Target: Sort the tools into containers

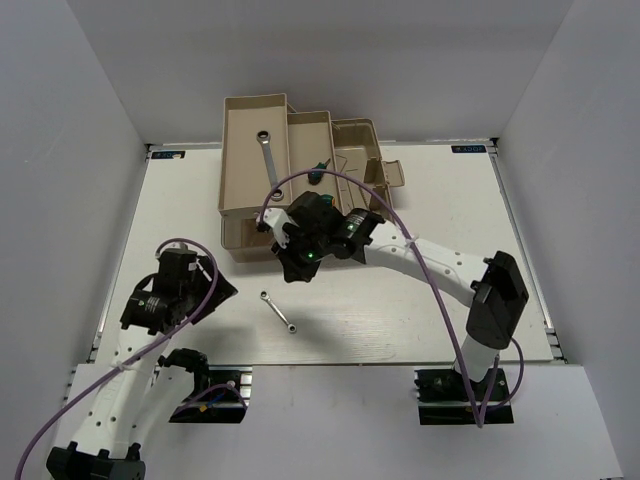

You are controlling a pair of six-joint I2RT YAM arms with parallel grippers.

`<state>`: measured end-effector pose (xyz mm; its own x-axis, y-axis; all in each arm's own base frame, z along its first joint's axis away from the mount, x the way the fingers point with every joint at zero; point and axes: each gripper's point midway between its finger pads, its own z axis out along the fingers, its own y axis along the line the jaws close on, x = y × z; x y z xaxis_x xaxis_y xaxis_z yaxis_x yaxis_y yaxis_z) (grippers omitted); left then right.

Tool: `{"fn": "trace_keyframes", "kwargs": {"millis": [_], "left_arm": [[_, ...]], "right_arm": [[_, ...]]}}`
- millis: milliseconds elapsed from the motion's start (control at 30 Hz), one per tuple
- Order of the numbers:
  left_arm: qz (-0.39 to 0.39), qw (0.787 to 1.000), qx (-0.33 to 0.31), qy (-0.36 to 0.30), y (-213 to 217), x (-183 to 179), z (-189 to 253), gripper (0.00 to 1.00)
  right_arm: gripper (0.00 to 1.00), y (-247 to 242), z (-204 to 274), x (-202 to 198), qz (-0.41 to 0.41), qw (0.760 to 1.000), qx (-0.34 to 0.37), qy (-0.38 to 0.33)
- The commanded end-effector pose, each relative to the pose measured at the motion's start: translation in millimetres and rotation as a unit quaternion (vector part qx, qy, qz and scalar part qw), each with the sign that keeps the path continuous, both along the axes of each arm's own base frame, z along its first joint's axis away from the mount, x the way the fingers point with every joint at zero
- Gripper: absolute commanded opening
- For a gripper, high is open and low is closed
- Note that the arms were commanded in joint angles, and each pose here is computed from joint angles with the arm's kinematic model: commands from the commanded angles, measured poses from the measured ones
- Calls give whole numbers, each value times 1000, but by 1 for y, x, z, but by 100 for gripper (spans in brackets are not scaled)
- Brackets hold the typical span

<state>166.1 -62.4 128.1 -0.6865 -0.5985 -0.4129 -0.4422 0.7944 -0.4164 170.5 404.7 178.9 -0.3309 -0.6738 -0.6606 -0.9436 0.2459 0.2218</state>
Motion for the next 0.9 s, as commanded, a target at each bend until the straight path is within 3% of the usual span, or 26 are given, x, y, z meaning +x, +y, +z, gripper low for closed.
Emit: {"fn": "trace_keyframes", "kwargs": {"millis": [0, 167, 200, 233, 333, 633, 767, 867], "left_arm": [[-3, 999, -21, -39, -8, 18, 12, 78], [-3, 999, -19, -30, -7, 14, 10, 78], [0, 999, -16, -30, -5, 15, 10, 78], [4, 999, -19, -31, -5, 12, 10, 78], [10, 1000, -17, -25, -2, 5, 9, 78], [29, 997, -3, -70, 12, -11, 43, 78], [39, 997, 9, -74, 19, -20, 51, 78], [37, 996, 12, -74, 20, -23, 55, 78]], "right_arm": [[0, 3, 11, 4, -3, 1000, 26, -1], [0, -1, -11, 8, -7, 1000, 0, -2], [16, -1, -15, 8, -9, 1000, -5, 2], [25, 2, -32, 10, -8, 1000, -22, 9], [38, 11, -53, 6, -1, 999, -45, 22], [49, 58, -87, 4, -10, 997, -82, -9], [61, 68, -110, 9, -36, 994, -105, -7], [61, 78, -117, 12, -44, 993, -107, -19]]}}
